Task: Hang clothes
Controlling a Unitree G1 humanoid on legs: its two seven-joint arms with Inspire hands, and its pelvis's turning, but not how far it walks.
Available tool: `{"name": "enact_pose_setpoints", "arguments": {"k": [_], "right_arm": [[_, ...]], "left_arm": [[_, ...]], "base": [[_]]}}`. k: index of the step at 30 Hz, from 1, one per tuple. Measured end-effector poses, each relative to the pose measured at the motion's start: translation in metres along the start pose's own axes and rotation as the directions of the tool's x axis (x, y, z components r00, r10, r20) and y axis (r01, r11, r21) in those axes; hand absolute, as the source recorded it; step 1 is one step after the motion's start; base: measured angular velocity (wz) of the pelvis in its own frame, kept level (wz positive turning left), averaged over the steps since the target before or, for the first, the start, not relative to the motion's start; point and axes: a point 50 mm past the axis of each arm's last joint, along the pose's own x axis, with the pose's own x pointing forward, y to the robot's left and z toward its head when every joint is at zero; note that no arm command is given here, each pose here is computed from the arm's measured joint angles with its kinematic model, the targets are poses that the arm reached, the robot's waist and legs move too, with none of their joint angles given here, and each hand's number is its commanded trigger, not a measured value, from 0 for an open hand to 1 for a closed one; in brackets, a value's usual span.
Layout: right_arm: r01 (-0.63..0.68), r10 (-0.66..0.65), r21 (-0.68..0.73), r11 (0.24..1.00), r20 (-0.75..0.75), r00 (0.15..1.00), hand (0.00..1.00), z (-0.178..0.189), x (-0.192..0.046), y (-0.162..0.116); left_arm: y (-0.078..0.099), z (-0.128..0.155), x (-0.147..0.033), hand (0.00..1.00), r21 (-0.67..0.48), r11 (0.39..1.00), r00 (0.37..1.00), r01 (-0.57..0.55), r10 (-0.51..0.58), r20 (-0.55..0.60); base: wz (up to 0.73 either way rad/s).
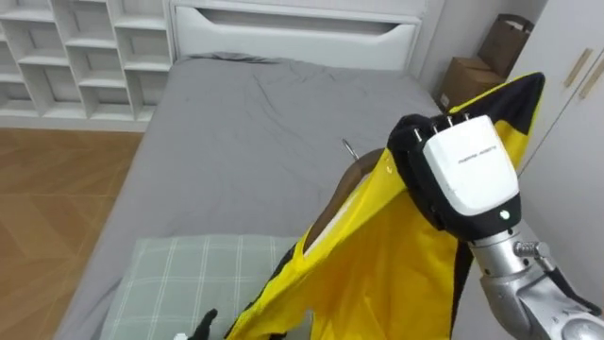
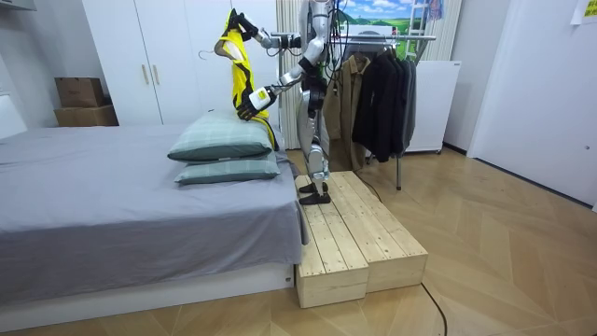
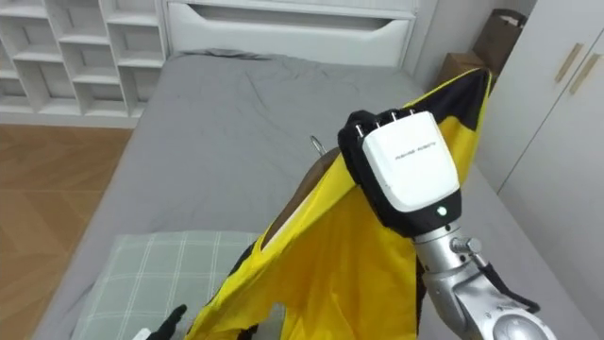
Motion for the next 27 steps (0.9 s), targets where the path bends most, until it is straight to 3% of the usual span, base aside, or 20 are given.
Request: {"name": "enact_pose_setpoints", "arguments": {"k": [10, 16, 27], "right_arm": [[-0.023, 0.026, -0.023, 0.999, 0.121, 0.992, 1.0, 0.011, 0.0, 0.001], [-0.02, 0.025, -0.036, 0.999, 0.137, 0.99, 1.0, 0.01, 0.0, -0.001], [0.001, 0.008, -0.055, 0.998, 0.162, 0.987, 1.0, 0.016, -0.007, -0.009]], "left_arm": [[0.011, -0.03, -0.015, 0.0, -0.094, 0.99, 0.991, -0.107, 0.099, -0.091], [0.026, -0.05, -0.023, 0.0, -0.199, 0.946, 0.956, -0.256, 0.217, -0.196], [0.025, -0.06, -0.023, 0.0, -0.249, 0.931, 0.945, -0.267, 0.202, -0.258]], "base": [[0.0], [-0.01], [-0.01]]}}
